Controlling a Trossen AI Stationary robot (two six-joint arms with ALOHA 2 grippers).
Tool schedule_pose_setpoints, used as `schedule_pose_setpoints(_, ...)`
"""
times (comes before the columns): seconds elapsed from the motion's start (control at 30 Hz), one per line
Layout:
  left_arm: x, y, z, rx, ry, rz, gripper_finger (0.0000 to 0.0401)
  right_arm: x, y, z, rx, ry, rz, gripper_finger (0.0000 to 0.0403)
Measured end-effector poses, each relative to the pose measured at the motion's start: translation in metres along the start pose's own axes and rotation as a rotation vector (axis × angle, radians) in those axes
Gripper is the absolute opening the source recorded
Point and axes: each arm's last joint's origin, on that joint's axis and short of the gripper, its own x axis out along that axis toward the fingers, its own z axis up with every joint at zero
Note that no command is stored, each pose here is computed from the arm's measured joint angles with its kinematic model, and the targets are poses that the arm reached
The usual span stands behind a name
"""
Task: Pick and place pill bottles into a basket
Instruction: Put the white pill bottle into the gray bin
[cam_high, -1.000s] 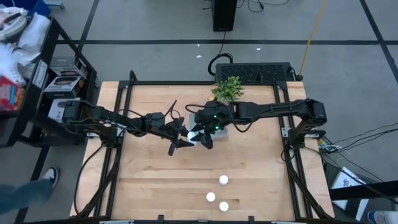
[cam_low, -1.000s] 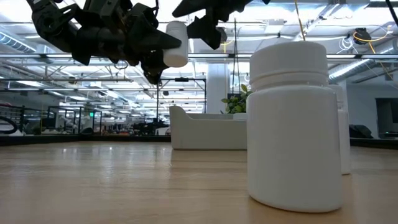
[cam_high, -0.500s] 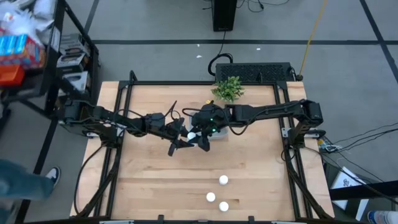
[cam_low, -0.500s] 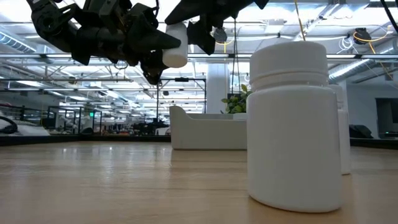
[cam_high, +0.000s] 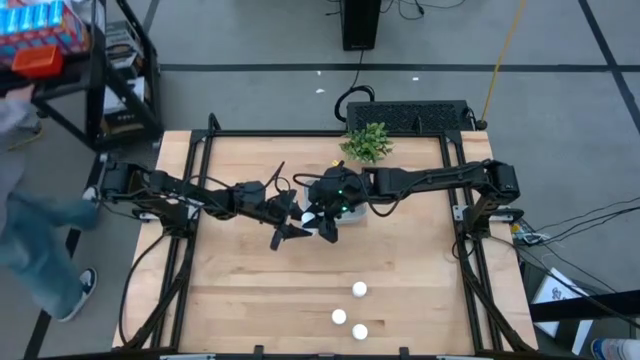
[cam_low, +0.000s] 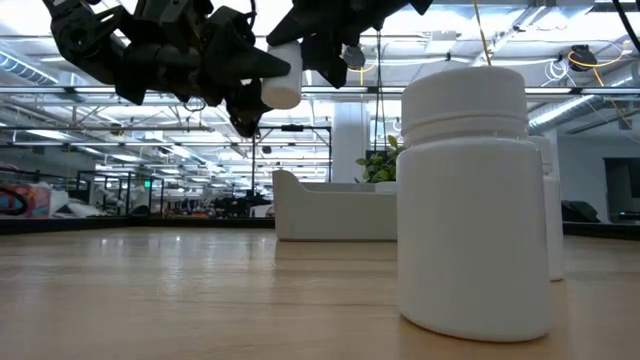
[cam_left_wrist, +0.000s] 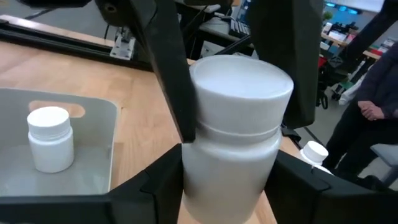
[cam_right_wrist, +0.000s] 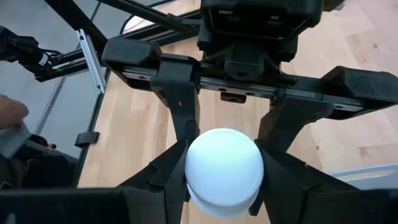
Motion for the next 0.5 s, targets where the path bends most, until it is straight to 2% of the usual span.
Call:
schedule_pose_setpoints(0.2, -0.005, 0.011, -0.006, -0.047, 0.078, 0.069, 0.0274, -0.009, -0.001, -0.005, -0.005, 0.044, -0.094, 0.0151)
schedule_pose_setpoints(0.3, -0.006, 0.015, -0.007, -0.059, 0.095, 0.088, 0.0308, -0.014, 0.0, -0.002, -0.018, 0.019, -0.129, 0.0151)
schedule_pose_setpoints(0.4, -0.007, 0.017, -0.01, -0.065, 0.124, 0.096, 0.033, -0.015, -0.002, 0.0, -0.025, 0.001, -0.14, 0.0151)
schedule_pose_setpoints(0.5, -0.011, 0.018, -0.009, -0.069, 0.149, 0.072, 0.034, -0.016, -0.006, 0.0, -0.047, -0.004, -0.22, 0.0151)
